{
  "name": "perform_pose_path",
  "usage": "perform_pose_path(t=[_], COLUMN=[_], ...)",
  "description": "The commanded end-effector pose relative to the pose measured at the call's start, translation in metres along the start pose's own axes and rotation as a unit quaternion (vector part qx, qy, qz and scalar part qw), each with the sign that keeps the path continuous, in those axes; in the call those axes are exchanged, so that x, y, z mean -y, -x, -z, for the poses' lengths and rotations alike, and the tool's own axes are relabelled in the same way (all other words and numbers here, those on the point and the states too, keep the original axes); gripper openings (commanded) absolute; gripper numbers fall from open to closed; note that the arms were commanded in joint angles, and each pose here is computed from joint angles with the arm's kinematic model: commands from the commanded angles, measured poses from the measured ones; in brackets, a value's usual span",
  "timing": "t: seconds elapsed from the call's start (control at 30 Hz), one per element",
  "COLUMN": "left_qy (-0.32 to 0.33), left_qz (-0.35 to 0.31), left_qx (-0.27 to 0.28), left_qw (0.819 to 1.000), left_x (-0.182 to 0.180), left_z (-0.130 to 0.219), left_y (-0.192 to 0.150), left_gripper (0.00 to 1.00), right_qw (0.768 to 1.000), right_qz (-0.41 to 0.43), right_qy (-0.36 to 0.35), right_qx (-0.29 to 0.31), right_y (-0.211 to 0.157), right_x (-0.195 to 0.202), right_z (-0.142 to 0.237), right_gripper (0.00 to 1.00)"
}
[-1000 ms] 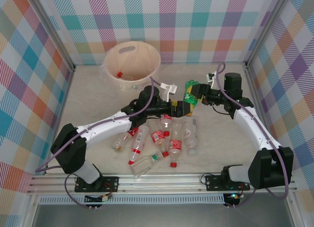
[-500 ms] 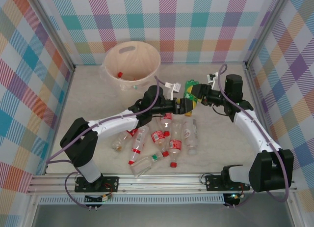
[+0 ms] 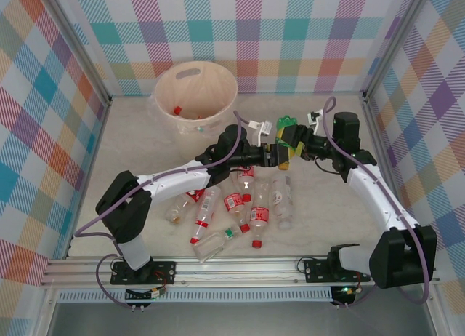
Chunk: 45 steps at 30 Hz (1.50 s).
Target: Put the plastic bottles in the bin
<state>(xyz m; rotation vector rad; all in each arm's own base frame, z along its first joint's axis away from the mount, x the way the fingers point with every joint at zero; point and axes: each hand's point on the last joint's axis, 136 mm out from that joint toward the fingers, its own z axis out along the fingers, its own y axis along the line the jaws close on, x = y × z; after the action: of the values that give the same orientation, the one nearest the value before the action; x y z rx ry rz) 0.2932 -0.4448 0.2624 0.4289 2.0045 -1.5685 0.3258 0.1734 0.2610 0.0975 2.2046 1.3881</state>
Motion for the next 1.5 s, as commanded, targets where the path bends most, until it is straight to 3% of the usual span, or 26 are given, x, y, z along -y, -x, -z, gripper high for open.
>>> perform_pose_path(t=[0.0,0.23,0.37,0.47,0.63,0.8,1.0,1.27,1.47], left_qy=[-0.006,0.025,0.064,0.091,0.099,0.145,0.261,0.393,0.396], left_qz=[-0.026,-0.042,-0.096,-0.144,-0.154,-0.17,-0.158,-0.176,-0.154], left_qx=[0.011,0.005,-0.015,-0.043,-0.044,-0.024,0.011,-0.085,-0.146], left_qw=[1.0,0.999,0.993,0.985,0.982,0.974,0.952,0.899,0.894], left_x=[0.013,0.005,0.009,0.022,0.031,0.023,-0.031,-0.108,-0.147], left_z=[-0.001,0.004,0.015,0.031,0.062,0.113,0.193,0.233,0.223], left_y=[0.011,0.013,0.029,0.054,0.106,0.161,0.214,0.191,0.166], left_gripper=[0.54,0.54,0.53,0.52,0.44,0.41,0.26,0.12,0.1], right_qw=[0.999,0.985,0.952,0.937,0.923,0.925,0.935,0.933,0.937], right_qz=[0.022,0.018,0.013,0.014,0.016,0.031,0.028,0.031,0.03], right_qy=[-0.025,-0.118,-0.209,-0.227,-0.273,-0.273,-0.264,-0.269,-0.263], right_qx=[0.022,0.124,0.223,0.266,0.269,0.262,0.237,0.236,0.228], right_y=[0.007,0.046,0.059,0.051,0.038,0.04,0.044,0.047,0.048], right_x=[-0.01,-0.005,0.006,0.011,0.024,0.022,0.028,0.032,0.035], right_z=[0.016,0.068,0.108,0.127,0.141,0.139,0.125,0.122,0.116], right_gripper=[0.88,0.95,0.95,0.95,0.95,0.95,0.95,0.95,0.95])
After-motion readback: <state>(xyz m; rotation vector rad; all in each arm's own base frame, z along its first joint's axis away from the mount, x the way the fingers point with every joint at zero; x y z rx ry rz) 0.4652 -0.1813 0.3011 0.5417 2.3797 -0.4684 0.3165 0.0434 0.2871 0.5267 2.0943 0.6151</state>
